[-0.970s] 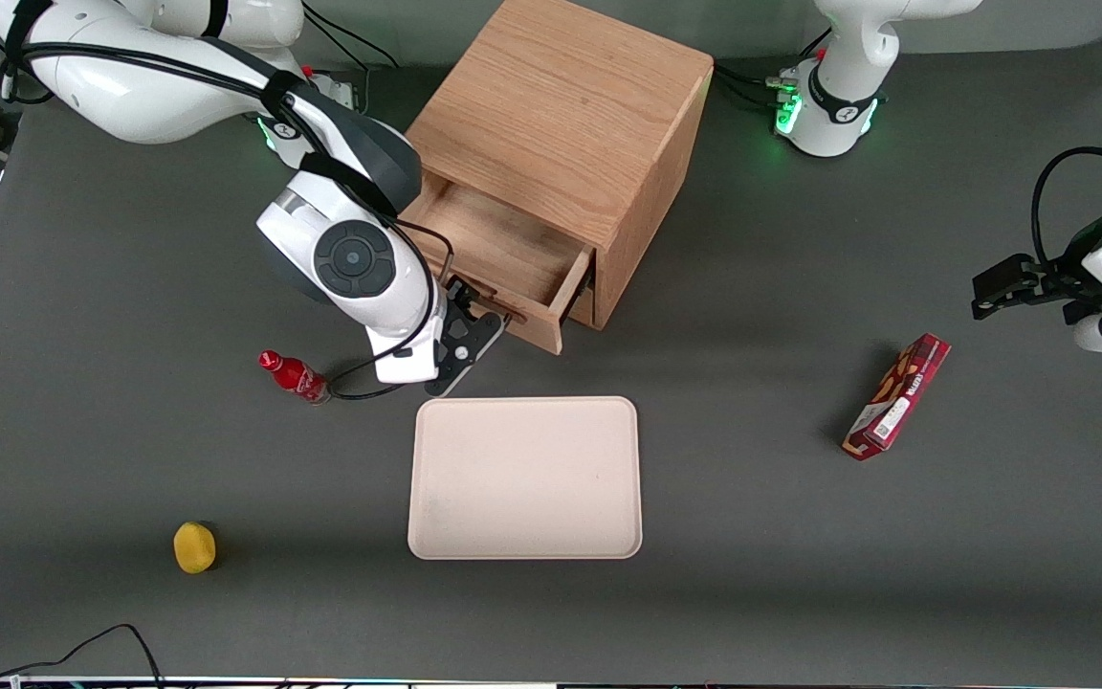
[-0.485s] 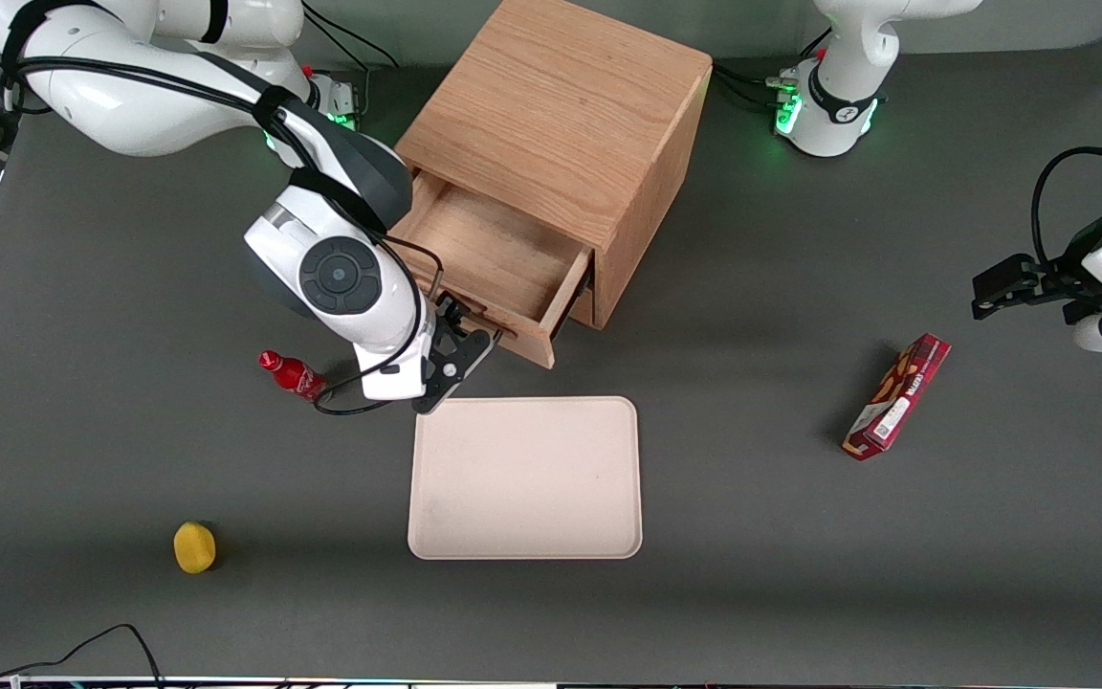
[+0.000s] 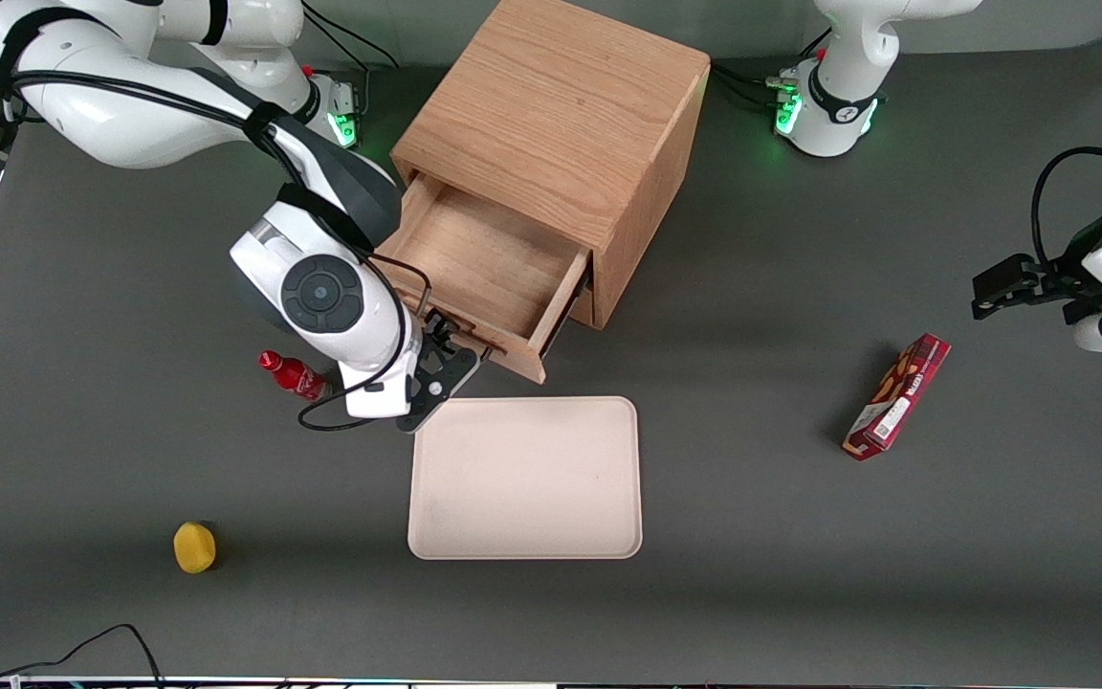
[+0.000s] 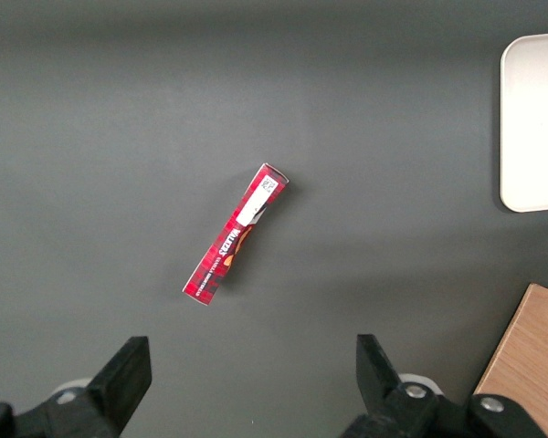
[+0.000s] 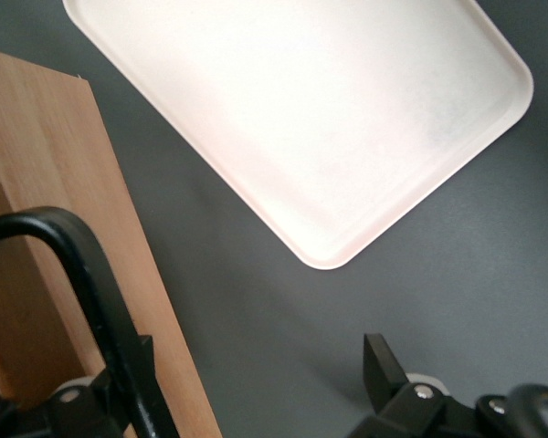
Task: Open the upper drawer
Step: 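Pull the upper drawer outward from the cabinet with the right gripper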
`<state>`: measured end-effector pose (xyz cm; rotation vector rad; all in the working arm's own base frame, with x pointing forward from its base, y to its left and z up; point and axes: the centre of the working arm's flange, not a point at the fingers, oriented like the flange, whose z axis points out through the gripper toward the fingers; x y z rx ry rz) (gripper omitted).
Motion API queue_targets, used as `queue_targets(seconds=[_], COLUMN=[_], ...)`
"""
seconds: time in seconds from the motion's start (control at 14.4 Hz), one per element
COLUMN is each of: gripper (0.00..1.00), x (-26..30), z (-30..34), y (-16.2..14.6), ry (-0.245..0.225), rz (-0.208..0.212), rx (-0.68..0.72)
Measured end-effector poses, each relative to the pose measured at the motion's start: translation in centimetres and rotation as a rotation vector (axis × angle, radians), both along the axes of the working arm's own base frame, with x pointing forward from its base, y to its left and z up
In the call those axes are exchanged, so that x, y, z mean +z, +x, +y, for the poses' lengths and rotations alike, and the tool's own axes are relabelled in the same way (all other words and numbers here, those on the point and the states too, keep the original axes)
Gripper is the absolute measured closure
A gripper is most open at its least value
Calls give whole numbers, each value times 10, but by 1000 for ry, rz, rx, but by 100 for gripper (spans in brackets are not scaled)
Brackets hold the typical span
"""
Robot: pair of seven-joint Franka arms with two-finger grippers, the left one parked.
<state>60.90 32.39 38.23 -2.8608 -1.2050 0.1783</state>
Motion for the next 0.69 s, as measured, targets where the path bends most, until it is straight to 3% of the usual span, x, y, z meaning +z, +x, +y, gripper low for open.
queue_targets(seconds=[0.69], gripper=[0], x=[-1], z=[-31], y=[34], ry=[8], rz=[-37], rx=[-27])
